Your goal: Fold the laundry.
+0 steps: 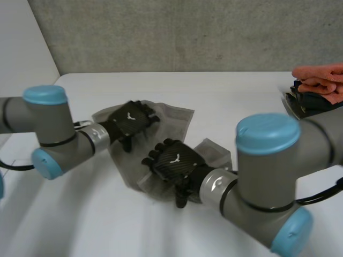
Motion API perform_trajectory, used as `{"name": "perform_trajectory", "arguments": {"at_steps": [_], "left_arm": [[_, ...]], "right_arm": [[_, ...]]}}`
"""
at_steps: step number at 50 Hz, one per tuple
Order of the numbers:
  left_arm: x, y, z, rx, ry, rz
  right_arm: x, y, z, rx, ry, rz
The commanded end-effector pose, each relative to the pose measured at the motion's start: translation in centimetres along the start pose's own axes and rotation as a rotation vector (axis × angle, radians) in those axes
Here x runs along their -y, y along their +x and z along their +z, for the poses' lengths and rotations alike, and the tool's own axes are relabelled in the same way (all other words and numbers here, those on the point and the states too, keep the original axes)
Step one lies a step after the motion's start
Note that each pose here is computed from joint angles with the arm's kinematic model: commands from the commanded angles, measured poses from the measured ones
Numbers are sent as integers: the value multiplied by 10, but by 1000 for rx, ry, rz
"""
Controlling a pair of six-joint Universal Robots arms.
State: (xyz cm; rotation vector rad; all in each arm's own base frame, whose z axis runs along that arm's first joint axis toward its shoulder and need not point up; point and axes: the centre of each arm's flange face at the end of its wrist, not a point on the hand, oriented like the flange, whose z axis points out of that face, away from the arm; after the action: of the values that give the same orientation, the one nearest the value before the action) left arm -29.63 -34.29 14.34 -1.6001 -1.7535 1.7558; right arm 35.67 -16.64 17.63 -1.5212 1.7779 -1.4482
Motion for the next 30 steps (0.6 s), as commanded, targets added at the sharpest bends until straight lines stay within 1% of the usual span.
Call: {"name": "perform_trajectory", "arguments": {"at_steps": [1, 5, 9, 12, 16, 17, 18, 19, 20, 23, 24, 26, 27, 28, 30], "left_arm": [[-1, 35, 20, -93, 3, 89], [-2, 44, 24, -110, 7, 94], [14, 42, 30, -68, 45, 123], [17, 38, 32, -29, 40, 135], [24, 21, 33, 114, -12, 159], [27, 17, 31, 140, -19, 160], [35, 7, 26, 197, -27, 158], [41, 3, 23, 219, -24, 155], [59, -12, 11, 282, -12, 125], [74, -19, -3, 318, 3, 65], [85, -23, -16, 341, 21, 8], [99, -28, -35, 367, 44, -60], [103, -29, -40, 374, 51, -78], [111, -28, -54, 384, 66, -124], [114, -24, -67, 385, 62, -167]], "right_arm": [[-20, -17, 27, -38, 39, -40], [-24, -15, 32, -56, 53, -53], [-20, -8, 31, -99, 89, -67], [-11, -4, 27, -133, 121, -77], [16, 18, 9, -236, 176, -81], [18, 23, 6, -255, 177, -78], [21, 36, 0, -300, 176, -70], [22, 42, -4, -319, 172, -70], [23, 55, -13, -358, 157, -64], [26, 81, -30, -423, 115, -46], [25, 87, -34, -437, 102, -37], [21, 99, -40, -458, 64, -19], [15, 112, -46, -483, 26, 2], [12, 117, -49, -493, 5, 13], [7, 125, -55, -506, -30, 31]]}}
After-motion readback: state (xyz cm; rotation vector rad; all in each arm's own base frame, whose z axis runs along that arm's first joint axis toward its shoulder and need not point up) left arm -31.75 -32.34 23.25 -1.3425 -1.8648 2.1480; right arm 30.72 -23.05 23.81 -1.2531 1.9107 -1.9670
